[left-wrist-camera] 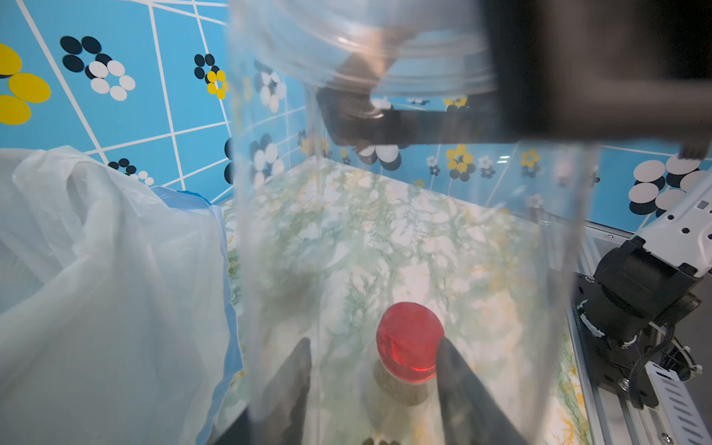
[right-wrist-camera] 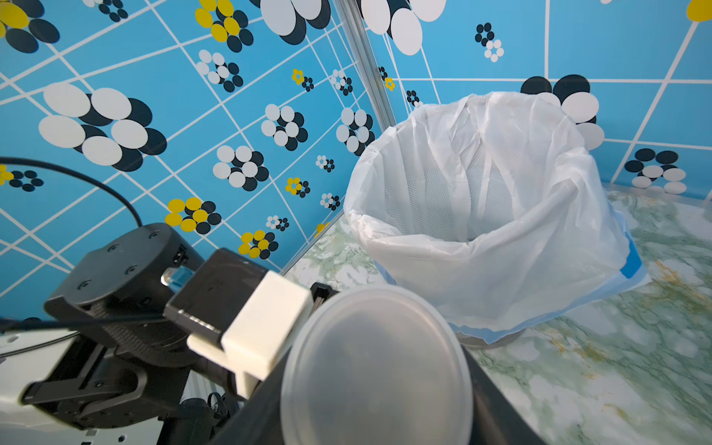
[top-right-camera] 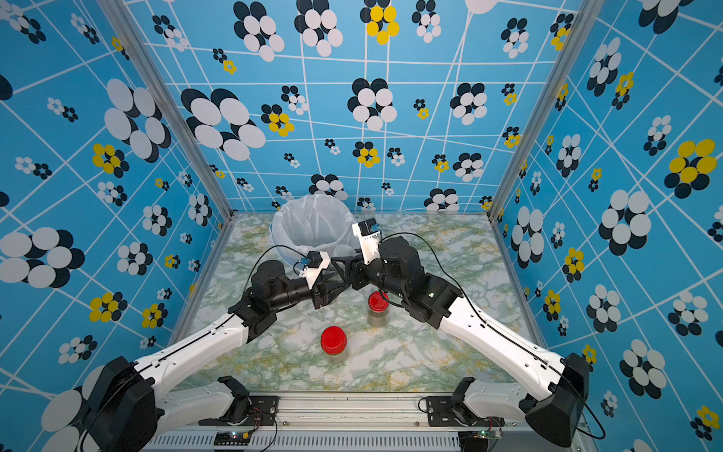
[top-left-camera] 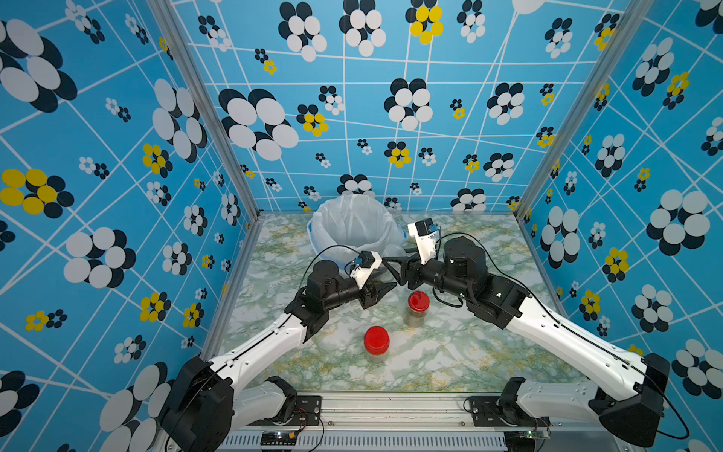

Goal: Empty moldy mung beans from jars
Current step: Pick up the jar from the center of the board, then unscrew the lid from the jar.

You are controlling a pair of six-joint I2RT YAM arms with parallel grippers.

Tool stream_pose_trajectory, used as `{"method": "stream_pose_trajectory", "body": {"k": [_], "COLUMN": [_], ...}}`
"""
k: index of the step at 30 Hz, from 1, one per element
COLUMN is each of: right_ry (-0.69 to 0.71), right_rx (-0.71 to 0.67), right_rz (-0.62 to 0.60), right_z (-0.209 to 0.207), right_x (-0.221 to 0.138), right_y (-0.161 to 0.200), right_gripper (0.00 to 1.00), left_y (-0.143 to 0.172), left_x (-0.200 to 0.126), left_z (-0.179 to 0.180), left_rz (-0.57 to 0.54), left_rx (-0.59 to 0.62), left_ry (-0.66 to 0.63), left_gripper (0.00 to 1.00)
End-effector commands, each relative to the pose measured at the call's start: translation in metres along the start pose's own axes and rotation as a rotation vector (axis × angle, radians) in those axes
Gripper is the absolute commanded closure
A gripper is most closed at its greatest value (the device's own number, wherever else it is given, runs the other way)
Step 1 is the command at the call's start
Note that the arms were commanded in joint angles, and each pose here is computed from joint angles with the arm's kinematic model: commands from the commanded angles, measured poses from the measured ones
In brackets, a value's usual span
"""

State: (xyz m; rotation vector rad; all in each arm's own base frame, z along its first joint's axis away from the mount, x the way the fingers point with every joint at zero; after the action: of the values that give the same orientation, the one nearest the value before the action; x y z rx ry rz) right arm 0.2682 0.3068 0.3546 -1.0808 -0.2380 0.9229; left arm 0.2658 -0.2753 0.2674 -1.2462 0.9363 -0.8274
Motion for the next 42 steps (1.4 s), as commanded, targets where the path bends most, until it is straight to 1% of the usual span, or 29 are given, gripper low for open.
{"method": "stream_pose_trajectory", "body": {"k": [1, 5, 8, 10, 13, 17, 18, 19, 21, 24, 26, 29, 31, 38, 42], "right_ry": [0.039, 0.020, 0.017, 0.020, -0.017, -0.021, -0.014, -0.037, -0.056, -0.079, -0.095, -0.145, -0.189, -0.304, -0.367], "right_rx": [0.025, 0.021, 0.014, 0.016, 0.013, 0.038, 0.055, 0.063, 0.088, 0.088, 0.081, 0.095, 0.117, 0.166, 0.193], "right_rz": [-0.071, -0.073, -0.102, -0.127, -0.150, -0.104, -0.074, -0.082, -0.052, 0.020, 0.079, 0.150, 0.153, 0.146, 0.143], "right_z": [-0.013, -0.011, -0.007, -0.006, 0.000, -0.005, -0.012, -0.008, -0.012, -0.013, -0.012, -0.007, -0.003, 0.012, 0.022], "right_x": [-0.008, -0.003, -0.005, -0.008, -0.010, 0.003, 0.010, 0.011, 0.022, 0.041, 0.052, 0.067, 0.072, 0.071, 0.064], "right_y": [-0.019, -0.030, -0.044, -0.056, -0.078, -0.101, -0.100, -0.114, -0.120, -0.119, -0.116, -0.107, -0.106, -0.106, -0.107], "right_gripper": [0.35, 0.25, 0.25, 0.23, 0.22, 0.21, 0.21, 0.21, 0.21, 0.21, 0.20, 0.22, 0.20, 0.19, 0.18], "left_y": [-0.023, -0.019, -0.024, -0.030, -0.040, -0.050, -0.053, -0.054, -0.056, -0.056, -0.058, -0.060, -0.062, -0.059, -0.057], "left_x": [-0.012, -0.012, -0.012, -0.013, -0.015, -0.021, -0.022, -0.023, -0.026, -0.030, -0.033, -0.036, -0.037, -0.040, -0.040], "left_z": [0.020, 0.024, 0.024, 0.025, 0.026, 0.035, 0.036, 0.038, 0.044, 0.055, 0.061, 0.068, 0.071, 0.079, 0.080], "left_rz": [-0.017, 0.032, 0.030, 0.029, 0.061, 0.116, 0.124, 0.132, 0.147, 0.180, 0.176, 0.166, 0.158, 0.151, 0.148], "left_rx": [-0.056, -0.067, -0.087, -0.100, -0.112, -0.144, -0.145, -0.151, -0.173, -0.189, -0.188, -0.192, -0.189, -0.195, -0.195], "left_ry": [-0.088, -0.107, -0.102, -0.105, -0.106, -0.163, -0.172, -0.180, -0.195, -0.231, -0.249, -0.263, -0.269, -0.286, -0.283], "left_gripper": [0.80, 0.80, 0.81, 0.81, 0.81, 0.79, 0.78, 0.78, 0.78, 0.78, 0.78, 0.78, 0.78, 0.78, 0.78]}}
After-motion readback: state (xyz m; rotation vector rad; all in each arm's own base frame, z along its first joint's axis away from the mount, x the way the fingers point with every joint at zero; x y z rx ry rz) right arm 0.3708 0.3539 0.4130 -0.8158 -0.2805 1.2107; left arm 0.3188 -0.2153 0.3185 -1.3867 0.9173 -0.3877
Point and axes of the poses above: each gripper's point midway between its finger pads, its own x axis out along the fingers, its own z axis along the line the jaws close on, y = z × x, the point moved 1 cm from there along -x, back along the fingers, and after that the axes turned 9 degrees about x, right-handed, at the moved point
